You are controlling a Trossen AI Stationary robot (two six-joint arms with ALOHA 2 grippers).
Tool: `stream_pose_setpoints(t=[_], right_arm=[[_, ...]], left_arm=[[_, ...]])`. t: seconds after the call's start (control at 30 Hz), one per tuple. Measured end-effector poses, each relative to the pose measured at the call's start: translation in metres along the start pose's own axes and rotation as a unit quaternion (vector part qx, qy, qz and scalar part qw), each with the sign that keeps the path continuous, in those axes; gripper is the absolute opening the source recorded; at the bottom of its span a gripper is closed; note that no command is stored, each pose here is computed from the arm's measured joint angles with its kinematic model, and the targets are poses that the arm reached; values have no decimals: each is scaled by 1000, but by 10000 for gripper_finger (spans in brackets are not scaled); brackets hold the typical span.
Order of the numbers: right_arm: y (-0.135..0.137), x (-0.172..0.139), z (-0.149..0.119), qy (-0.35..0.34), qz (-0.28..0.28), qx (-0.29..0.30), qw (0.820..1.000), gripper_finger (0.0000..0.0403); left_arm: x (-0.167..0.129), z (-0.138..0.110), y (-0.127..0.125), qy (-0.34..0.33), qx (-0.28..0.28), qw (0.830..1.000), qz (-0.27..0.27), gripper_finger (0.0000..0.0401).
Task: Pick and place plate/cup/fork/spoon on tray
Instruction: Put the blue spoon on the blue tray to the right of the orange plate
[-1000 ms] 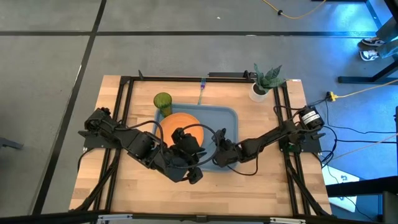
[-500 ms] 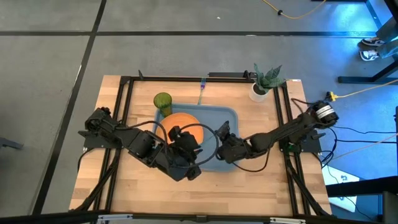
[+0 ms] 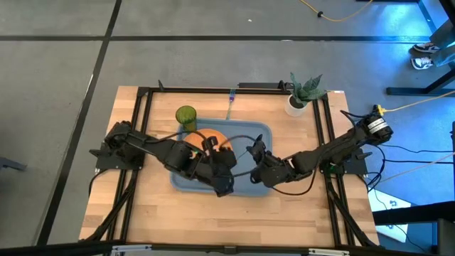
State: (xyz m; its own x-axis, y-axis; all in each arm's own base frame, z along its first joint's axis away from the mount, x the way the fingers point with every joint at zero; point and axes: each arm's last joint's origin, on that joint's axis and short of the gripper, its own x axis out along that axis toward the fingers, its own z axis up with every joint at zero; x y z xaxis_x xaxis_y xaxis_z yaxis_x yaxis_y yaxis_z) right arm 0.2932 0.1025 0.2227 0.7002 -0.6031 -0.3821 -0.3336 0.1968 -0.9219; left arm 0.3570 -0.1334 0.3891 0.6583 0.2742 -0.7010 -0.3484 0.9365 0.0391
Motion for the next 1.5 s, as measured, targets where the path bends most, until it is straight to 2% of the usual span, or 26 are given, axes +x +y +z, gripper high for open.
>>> stream_pose_setpoints(t=[0.07,0.2,0.33,0.4,0.53,0.8,1.27,1.5], right_arm=[[0,-2,2,-4,-4,-1,1000,17],[-1,-4,3,2,-16,2,1000,17],[-1,-4,3,6,-18,0,1000,17],[-1,-4,3,7,-19,0,1000,17],[-1,-4,3,7,-19,-1,1000,18],[-1,-4,3,6,-19,0,1000,17],[-1,-4,3,6,-19,0,1000,17],[-1,-4,3,5,-18,0,1000,17]], left_arm=[[11,-3,-2,15,54,998,10,53],[26,-5,-4,35,102,994,17,53],[39,-7,-3,55,94,994,24,53],[47,-4,-5,45,68,996,24,53],[57,-5,-5,59,52,997,19,53],[72,-9,-3,91,47,994,24,53],[81,-8,11,113,1,992,54,53],[86,-9,13,130,-6,991,35,53]])
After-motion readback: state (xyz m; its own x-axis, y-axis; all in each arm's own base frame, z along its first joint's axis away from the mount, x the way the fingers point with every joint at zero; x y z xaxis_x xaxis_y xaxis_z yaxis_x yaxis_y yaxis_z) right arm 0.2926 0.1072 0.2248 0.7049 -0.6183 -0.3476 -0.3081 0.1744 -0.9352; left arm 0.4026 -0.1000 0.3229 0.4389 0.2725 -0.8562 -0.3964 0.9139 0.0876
